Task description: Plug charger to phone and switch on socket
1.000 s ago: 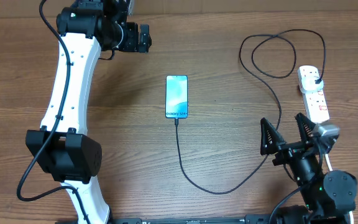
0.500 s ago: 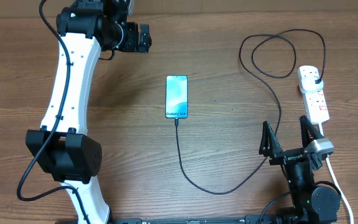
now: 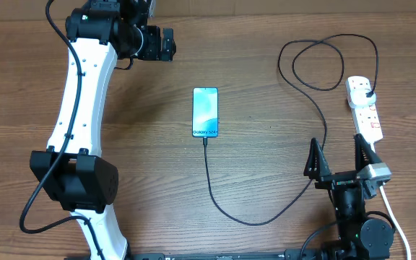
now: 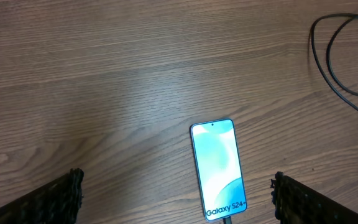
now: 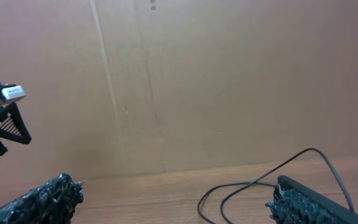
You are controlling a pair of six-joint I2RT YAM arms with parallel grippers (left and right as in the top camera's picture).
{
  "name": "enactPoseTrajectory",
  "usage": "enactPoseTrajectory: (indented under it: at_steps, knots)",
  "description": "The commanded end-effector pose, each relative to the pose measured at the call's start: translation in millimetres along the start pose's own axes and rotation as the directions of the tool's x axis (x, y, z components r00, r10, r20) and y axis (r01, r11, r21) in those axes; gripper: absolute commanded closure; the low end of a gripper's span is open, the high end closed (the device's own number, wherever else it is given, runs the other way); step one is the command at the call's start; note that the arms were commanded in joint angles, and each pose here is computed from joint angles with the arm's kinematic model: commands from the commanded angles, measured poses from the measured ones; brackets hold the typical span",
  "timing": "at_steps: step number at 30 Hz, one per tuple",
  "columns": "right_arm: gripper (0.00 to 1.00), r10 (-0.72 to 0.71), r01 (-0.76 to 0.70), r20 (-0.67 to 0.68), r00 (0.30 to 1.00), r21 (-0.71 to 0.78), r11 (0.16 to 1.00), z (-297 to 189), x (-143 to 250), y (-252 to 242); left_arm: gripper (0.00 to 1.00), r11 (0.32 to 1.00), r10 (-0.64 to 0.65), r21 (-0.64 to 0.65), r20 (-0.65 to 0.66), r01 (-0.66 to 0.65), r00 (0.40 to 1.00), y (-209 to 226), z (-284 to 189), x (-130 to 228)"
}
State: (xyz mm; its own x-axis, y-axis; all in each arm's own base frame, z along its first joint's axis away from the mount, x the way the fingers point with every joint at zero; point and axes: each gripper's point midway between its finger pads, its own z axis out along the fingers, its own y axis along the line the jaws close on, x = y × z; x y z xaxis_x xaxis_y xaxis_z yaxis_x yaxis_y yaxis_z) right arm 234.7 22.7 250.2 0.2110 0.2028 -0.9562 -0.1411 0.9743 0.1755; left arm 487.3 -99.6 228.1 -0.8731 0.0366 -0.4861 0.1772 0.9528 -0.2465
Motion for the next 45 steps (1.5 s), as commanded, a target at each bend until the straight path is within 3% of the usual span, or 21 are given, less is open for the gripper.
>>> enactPoseTrajectory:
  at_steps: [1,12,23,45]
  knots:
    - [0.0,-0.038,0.037,0.033,0.999,0.009,0.999,-1,-6,-1,0.0,1.0,0.014,-0.005,-0.01,-0.014,1.0,1,4,2]
    - [0.0,-0.045,0.044,0.089,0.995,0.016,0.999,-1,-4,-4,0.0,1.0,0.015,-0.005,-0.01,-0.015,1.0,1,4,2]
    - [0.0,-0.031,0.046,-0.257,0.966,0.05,0.998,-9,80,-17,0.0,1.0,0.018,-0.003,-0.011,-0.018,1.0,-1,5,2]
    - [0.0,-0.04,0.056,-0.256,0.966,0.056,0.997,-9,79,-20,0.0,1.0,0.02,-0.002,-0.011,-0.02,1.0,-2,5,2]
